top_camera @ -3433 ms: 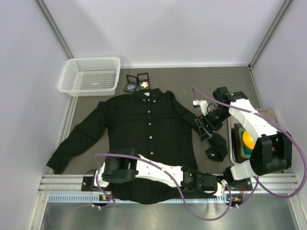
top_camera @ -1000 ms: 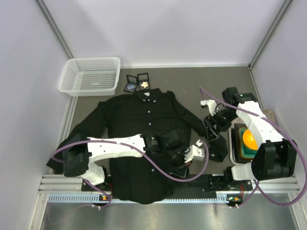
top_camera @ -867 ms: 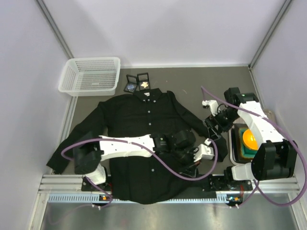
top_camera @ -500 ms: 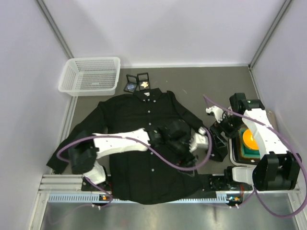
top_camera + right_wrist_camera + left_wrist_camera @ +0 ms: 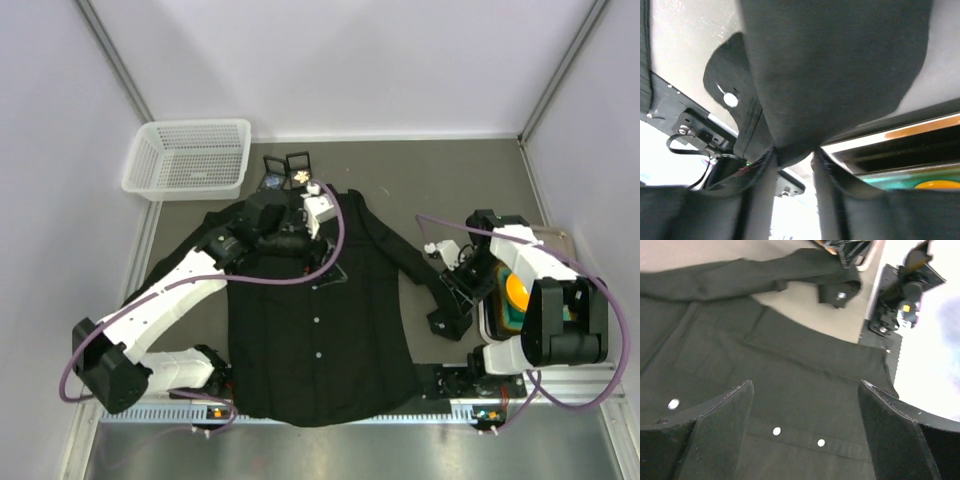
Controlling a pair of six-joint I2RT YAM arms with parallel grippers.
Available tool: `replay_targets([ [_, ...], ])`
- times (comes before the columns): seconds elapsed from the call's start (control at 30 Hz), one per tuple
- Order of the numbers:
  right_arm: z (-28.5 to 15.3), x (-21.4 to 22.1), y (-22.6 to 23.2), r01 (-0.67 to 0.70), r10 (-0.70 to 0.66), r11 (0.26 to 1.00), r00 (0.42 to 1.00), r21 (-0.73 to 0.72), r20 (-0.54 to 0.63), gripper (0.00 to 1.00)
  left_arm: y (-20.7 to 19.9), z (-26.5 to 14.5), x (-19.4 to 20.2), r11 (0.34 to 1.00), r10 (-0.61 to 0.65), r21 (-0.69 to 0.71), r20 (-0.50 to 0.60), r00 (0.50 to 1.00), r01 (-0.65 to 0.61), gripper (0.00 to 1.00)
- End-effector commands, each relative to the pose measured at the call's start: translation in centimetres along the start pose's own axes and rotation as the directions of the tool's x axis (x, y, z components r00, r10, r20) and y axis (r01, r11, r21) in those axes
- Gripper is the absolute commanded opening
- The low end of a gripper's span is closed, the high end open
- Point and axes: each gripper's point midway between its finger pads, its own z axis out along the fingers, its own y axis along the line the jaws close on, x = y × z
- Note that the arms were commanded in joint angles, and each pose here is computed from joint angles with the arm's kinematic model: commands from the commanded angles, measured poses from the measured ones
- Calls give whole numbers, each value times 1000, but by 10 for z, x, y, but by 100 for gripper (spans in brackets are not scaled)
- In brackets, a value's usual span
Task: Pin the brooch onto the clothing
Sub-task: Flatten out the clothes at the center of the board.
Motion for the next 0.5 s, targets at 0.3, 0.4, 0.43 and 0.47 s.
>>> replay_targets([
  [0.3, -83, -128, 96, 393, -387, 918, 871, 43, 303, 0, 98, -94, 8, 901, -259, -299, 211, 943, 314, 89],
  [0.4, -67, -143, 145, 561, -546, 828, 798, 16, 255, 0, 112, -108, 13, 869, -284, -342, 248, 926, 358, 89],
  [0.43, -61, -145, 159, 601, -585, 799, 774, 9, 242, 8, 115, -111, 15, 859, -293, -352, 254, 922, 370, 89],
  [0.47, -47, -143, 182, 670, -653, 741, 731, -28, 200, 22, 117, -114, 17, 853, -299, -360, 257, 919, 378, 89],
])
